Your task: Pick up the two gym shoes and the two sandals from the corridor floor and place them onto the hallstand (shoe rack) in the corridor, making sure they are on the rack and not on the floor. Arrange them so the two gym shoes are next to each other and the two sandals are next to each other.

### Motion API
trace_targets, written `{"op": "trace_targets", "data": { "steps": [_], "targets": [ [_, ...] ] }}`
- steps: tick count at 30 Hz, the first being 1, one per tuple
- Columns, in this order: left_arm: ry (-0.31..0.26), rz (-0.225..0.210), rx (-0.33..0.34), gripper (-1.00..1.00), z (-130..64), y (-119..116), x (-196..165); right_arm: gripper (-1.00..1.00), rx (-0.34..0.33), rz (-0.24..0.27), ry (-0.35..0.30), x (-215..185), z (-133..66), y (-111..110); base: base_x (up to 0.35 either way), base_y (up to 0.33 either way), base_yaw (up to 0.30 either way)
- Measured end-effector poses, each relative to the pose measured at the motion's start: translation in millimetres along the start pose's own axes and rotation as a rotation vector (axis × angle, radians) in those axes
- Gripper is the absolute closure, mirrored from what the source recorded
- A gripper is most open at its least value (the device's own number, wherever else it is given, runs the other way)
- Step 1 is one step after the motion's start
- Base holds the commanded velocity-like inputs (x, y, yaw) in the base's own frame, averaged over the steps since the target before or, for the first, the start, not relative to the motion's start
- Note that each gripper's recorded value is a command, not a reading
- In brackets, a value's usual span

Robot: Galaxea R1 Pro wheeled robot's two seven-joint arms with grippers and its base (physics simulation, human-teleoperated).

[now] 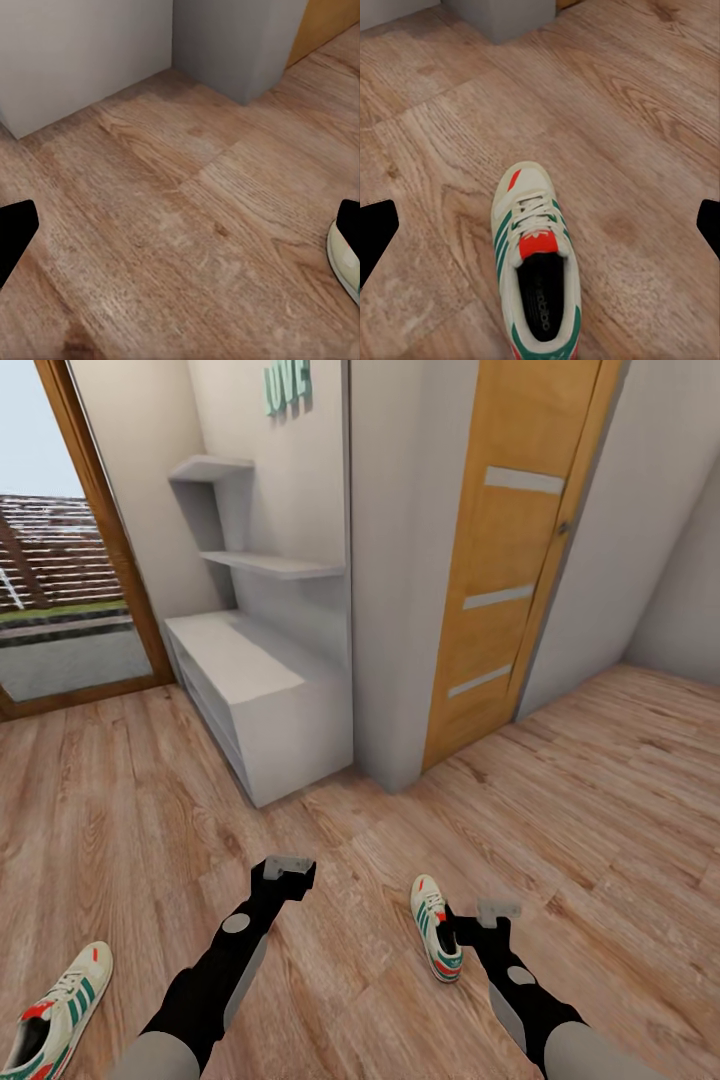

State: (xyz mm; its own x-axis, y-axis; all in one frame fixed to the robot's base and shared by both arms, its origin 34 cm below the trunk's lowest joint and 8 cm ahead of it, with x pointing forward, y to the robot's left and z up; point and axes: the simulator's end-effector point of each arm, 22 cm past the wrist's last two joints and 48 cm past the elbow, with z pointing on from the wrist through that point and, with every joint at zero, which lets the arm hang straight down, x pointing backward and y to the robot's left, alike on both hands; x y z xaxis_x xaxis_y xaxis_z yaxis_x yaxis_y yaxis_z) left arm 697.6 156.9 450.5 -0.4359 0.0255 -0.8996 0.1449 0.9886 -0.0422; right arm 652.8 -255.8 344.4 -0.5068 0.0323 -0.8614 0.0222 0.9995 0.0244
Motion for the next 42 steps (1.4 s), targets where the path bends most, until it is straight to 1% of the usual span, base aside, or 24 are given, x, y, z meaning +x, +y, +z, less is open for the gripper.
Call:
{"op": "trace_targets", "data": {
  "steps": [14,42],
  "targets": [
    [0.022,-0.003,0.000,-1.00,9.9,1,45,-1.00,0.000,-0.001,0.022,45,10.9,-1,0.000,0.000,0.000],
    [0.180,-0.027,0.004,-1.00,30.6,1,144,-1.00,0.007,-0.001,0.182,142,21.1,-5,0.000,0.000,0.000]
  ]
}}
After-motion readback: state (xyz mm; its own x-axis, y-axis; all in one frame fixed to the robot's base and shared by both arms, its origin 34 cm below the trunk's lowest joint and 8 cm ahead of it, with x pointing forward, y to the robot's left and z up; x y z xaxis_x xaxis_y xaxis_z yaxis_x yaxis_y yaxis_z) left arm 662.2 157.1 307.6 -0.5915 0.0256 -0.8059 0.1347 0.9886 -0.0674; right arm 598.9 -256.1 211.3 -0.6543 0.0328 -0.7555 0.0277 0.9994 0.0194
